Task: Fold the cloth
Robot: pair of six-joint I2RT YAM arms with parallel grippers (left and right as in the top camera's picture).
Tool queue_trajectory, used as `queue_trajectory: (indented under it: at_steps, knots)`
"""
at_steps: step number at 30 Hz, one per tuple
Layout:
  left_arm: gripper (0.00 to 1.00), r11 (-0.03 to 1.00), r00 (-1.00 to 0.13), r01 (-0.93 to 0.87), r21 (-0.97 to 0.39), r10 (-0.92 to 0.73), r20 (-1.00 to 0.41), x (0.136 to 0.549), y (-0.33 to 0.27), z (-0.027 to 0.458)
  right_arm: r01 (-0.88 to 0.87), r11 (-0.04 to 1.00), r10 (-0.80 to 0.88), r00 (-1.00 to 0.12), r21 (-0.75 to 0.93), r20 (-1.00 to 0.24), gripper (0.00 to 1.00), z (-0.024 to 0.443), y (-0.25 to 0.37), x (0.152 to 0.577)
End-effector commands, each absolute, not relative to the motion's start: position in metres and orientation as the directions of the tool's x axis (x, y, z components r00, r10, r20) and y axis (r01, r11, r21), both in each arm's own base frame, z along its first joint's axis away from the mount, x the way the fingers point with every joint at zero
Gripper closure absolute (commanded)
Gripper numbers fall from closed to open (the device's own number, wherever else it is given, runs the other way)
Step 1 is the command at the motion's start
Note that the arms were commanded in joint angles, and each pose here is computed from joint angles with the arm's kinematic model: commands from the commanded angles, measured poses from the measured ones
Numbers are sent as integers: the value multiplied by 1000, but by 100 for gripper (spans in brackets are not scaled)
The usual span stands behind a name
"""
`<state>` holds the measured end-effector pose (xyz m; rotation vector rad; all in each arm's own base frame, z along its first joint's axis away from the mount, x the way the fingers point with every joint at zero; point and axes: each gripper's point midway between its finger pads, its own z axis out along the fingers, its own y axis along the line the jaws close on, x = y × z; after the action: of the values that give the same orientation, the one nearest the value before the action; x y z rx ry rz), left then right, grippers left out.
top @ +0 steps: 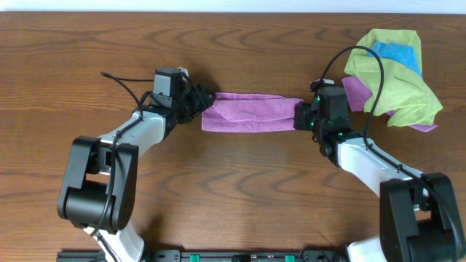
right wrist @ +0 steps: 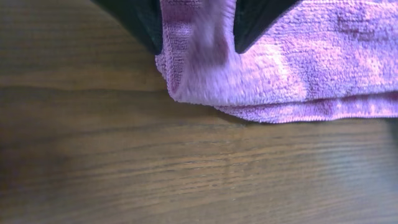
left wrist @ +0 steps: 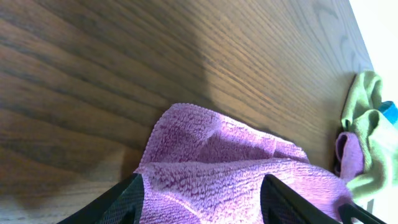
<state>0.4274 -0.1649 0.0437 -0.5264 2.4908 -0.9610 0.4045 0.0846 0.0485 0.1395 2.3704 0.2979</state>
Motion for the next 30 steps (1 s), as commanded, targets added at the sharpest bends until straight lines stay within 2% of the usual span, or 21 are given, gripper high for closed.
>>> queue_trajectory:
  at_steps: [1, 4, 12, 20, 30]
  knots:
    - [38, 685, -858, -167, -709, -456, -239, 429, -168, 47, 5, 970, 176, -707, 244, -685, 58, 60, 87, 409]
    - [35, 686, -860, -173, -707, -455, -231, 427, -168, 46, -2, 968, 178, -701, 252, -690, 51, 65, 88, 409]
    - [34, 661, -855, -219, -718, -484, -185, 425, -170, 45, -52, 931, 202, -751, 362, -628, 48, 66, 109, 395]
    - [34, 637, -853, -246, -731, -501, -150, 423, -173, 46, -63, 929, 179, -784, 365, -594, 49, 59, 120, 384]
    - [30, 681, -844, -265, -683, -506, -177, 418, -187, 36, -76, 926, 170, -791, 369, -588, 50, 58, 125, 382]
